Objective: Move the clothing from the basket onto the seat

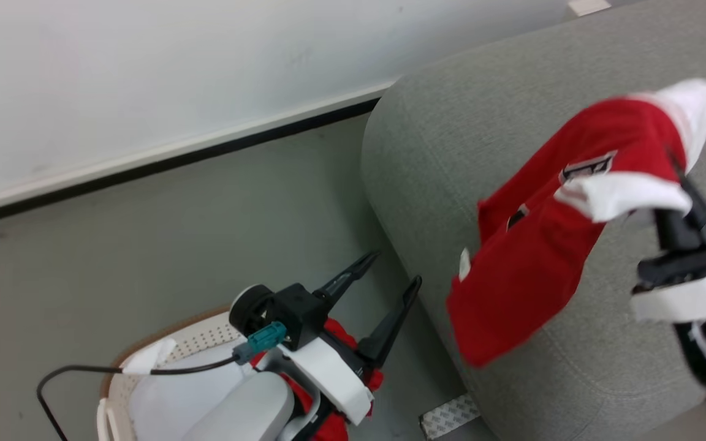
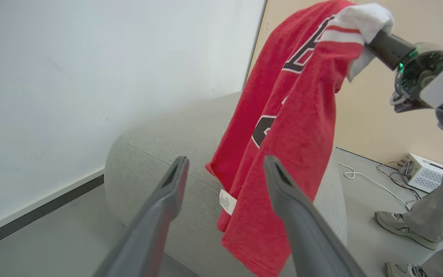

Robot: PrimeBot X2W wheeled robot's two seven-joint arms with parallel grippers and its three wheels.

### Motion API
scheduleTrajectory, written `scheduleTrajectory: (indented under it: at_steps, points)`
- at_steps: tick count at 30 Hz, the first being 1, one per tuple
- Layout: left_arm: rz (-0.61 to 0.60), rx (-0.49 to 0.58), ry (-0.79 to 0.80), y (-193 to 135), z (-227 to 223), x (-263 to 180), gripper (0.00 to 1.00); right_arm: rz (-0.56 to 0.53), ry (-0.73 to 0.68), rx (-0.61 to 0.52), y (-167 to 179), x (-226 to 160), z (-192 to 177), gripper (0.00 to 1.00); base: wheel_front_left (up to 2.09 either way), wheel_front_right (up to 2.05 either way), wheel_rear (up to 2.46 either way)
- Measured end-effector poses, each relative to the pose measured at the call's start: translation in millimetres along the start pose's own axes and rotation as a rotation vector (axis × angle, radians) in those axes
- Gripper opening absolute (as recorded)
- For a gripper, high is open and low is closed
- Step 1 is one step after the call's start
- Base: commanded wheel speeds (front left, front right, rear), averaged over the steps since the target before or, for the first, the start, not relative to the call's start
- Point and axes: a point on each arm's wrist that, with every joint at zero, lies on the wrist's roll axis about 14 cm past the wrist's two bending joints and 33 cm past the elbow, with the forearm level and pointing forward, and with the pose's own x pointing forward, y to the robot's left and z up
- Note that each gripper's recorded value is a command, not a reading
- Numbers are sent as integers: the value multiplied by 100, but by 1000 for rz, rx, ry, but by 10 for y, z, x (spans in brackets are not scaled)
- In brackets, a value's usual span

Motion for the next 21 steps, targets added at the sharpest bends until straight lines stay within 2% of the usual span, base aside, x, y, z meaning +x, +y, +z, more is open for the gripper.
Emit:
scheduleTrajectory:
  at_steps: [7,15,18,21]
  points:
    - [33,-3,6,285,-120,-59,100,36,-35,-126,-252,596,172,0,0,0,0]
    - [91,-6,35,684,-321,-172,100,-12,-53,-243,-775,1310,413,0,0,0,0]
    - [118,-20,53,830,-438,-237,100,-38,-20,-298,-942,1512,358,0,0,0,0]
    - [138,-32,71,939,-556,-301,100,-69,47,-311,-1065,1646,121,0,0,0,0]
